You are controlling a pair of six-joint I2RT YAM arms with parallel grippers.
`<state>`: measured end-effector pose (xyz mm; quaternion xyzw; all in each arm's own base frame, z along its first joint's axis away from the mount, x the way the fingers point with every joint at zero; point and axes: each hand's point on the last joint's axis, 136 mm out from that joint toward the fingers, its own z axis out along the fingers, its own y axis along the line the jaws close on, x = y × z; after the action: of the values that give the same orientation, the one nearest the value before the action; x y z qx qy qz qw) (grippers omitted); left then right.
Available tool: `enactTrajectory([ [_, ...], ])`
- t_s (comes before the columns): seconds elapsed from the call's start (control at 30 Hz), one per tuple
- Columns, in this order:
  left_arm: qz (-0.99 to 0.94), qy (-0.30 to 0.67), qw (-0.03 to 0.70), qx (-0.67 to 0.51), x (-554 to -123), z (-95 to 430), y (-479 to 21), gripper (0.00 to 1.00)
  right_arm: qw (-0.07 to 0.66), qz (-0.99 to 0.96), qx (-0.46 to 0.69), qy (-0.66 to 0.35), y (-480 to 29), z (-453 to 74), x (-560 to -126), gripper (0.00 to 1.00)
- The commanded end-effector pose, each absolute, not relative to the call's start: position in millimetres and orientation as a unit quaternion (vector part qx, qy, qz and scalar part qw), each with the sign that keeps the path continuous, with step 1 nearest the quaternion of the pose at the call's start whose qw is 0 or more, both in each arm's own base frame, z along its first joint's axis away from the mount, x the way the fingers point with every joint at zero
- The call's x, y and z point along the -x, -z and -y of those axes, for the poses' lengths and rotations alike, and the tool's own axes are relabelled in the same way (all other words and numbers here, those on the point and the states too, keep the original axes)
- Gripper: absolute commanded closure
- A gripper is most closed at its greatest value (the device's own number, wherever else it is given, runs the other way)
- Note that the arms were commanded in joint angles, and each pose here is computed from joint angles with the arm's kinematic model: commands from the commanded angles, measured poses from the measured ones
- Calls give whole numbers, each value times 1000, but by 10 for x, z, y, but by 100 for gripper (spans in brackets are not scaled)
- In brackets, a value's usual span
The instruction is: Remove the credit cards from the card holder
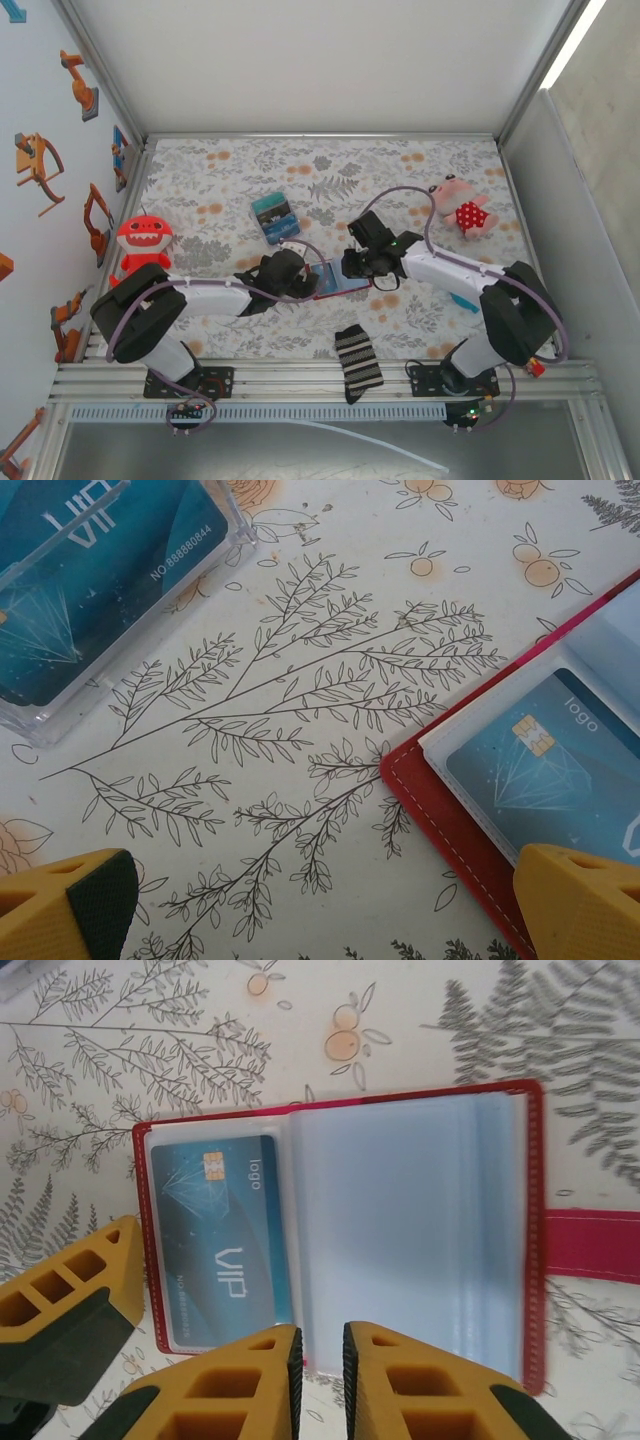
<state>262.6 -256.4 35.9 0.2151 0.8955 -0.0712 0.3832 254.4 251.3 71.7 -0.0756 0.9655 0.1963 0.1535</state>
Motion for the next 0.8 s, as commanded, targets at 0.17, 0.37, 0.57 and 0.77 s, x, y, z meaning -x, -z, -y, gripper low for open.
enactTrajectory([
  [0.17, -898, 66, 380, -212, -2650, 2595, -359, 3, 122, -961, 82, -235, -595, -2805, -2495, 82],
  [0.37, -902, 48, 369, -220, -2651, 2568, -302, 3, 98, -966, 88, -224, -447, -2886, -2483, 82],
  [0.57, -906, 23, 358, -226, -2650, 2515, -252, 3, 83, -970, 86, -212, -353, -2892, -2468, 82],
  [0.77, -907, 0, 348, -237, -2651, 2504, -218, 3, 72, -974, 77, -202, -287, -2857, -2444, 81],
])
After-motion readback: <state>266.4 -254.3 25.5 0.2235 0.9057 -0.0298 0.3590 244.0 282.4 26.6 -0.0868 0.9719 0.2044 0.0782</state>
